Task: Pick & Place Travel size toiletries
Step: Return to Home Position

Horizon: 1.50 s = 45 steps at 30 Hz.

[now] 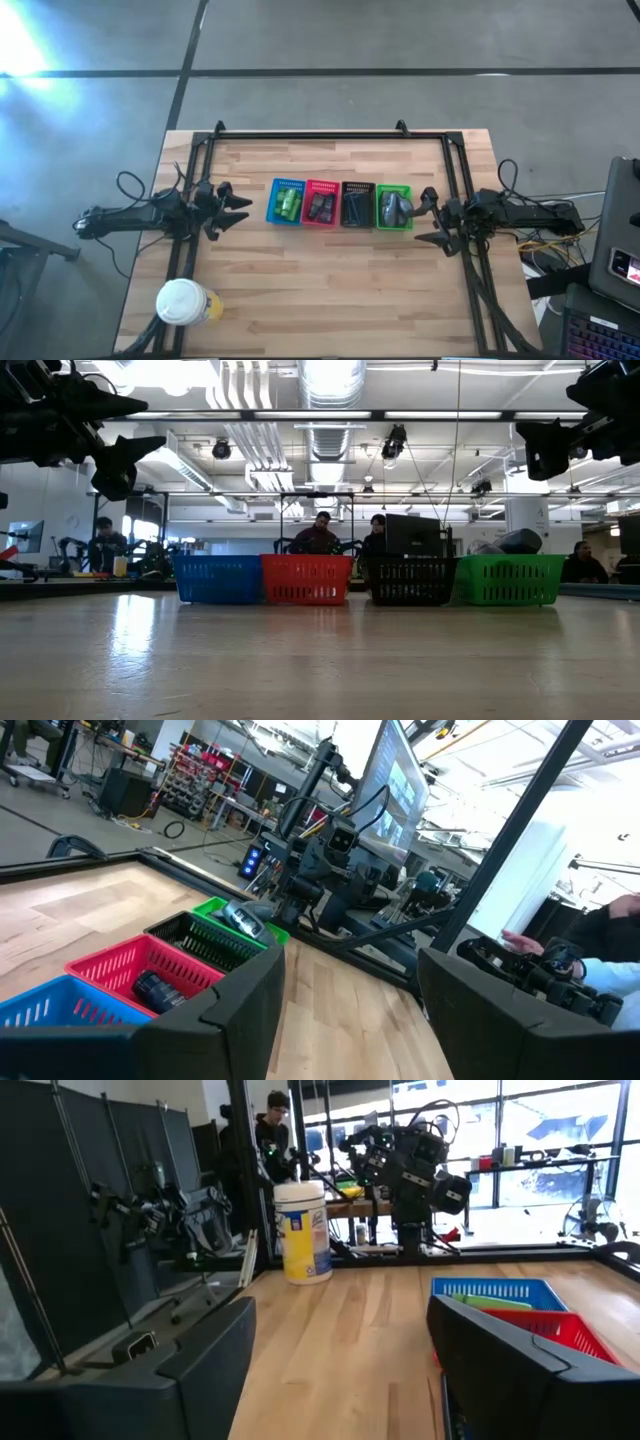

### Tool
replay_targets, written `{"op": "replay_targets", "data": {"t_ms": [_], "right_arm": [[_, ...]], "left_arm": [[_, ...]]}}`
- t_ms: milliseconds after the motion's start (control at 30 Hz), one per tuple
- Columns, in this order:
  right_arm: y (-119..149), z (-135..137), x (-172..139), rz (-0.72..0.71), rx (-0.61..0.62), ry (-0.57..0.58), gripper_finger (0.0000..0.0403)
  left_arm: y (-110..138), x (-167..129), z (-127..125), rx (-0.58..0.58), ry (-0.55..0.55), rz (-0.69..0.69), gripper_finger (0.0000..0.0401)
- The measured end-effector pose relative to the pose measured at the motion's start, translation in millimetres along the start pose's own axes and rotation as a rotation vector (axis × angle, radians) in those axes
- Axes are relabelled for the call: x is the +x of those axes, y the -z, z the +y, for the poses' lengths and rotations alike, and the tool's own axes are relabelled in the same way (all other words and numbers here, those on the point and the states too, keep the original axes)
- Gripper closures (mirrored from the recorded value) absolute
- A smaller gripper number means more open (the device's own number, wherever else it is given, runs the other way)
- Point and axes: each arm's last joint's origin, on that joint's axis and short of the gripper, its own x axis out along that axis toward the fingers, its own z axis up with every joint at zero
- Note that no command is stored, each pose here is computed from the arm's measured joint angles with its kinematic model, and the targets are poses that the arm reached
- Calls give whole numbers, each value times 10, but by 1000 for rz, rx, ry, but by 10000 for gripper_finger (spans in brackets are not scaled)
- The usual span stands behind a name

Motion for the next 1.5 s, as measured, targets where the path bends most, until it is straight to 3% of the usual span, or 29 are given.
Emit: {"op": "replay_targets", "data": {"t_ms": [967, 1500], "right_arm": [[0, 0, 1, 1, 1, 1, 179], [0, 0, 1, 0, 0, 1, 135]], "left_arm": [[0, 0, 0, 0, 0, 0, 167], [0, 0, 0, 0, 0, 0, 167]]}}
